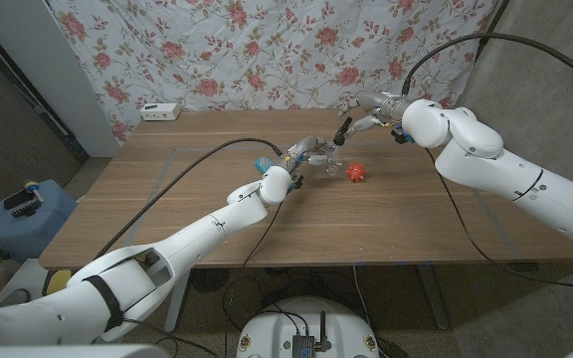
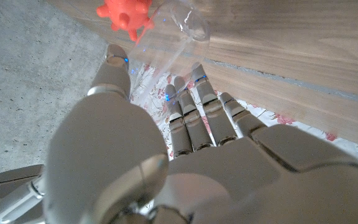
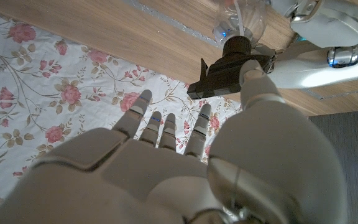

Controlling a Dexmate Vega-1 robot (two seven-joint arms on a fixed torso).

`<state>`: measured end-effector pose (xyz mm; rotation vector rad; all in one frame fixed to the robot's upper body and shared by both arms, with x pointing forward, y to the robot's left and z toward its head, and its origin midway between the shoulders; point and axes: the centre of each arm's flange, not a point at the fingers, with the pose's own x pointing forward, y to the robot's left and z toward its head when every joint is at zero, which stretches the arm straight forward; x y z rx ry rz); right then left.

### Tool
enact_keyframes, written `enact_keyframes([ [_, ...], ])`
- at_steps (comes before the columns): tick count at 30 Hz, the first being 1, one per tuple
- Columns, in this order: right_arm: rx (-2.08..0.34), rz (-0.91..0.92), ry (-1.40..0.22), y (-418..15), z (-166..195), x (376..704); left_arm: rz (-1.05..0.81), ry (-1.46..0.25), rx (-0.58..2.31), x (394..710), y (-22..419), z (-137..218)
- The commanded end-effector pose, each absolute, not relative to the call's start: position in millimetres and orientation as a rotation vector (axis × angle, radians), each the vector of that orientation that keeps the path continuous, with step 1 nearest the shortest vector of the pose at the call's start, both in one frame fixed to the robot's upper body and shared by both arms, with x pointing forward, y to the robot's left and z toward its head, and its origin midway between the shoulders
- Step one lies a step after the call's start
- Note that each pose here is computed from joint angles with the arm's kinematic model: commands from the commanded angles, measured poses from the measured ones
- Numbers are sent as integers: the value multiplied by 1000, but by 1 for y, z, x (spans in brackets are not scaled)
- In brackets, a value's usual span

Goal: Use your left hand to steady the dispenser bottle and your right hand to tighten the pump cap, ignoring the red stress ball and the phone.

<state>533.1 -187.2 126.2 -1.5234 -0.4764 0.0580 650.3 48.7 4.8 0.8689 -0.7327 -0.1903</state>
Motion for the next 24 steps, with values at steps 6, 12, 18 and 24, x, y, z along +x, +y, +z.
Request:
enact_keyframes([
  [6, -1542, 72, -447, -185, 122, 540, -185, -733, 870, 645, 49, 2],
  [12, -1545, 64, -428, -186, 119, 541, -186, -734, 872, 644, 49, 2],
  [18, -1547, 54, -405, -186, 118, 540, -191, -736, 874, 644, 49, 2],
  [24, -1550, 48, -389, -187, 117, 539, -192, -735, 877, 643, 49, 2],
])
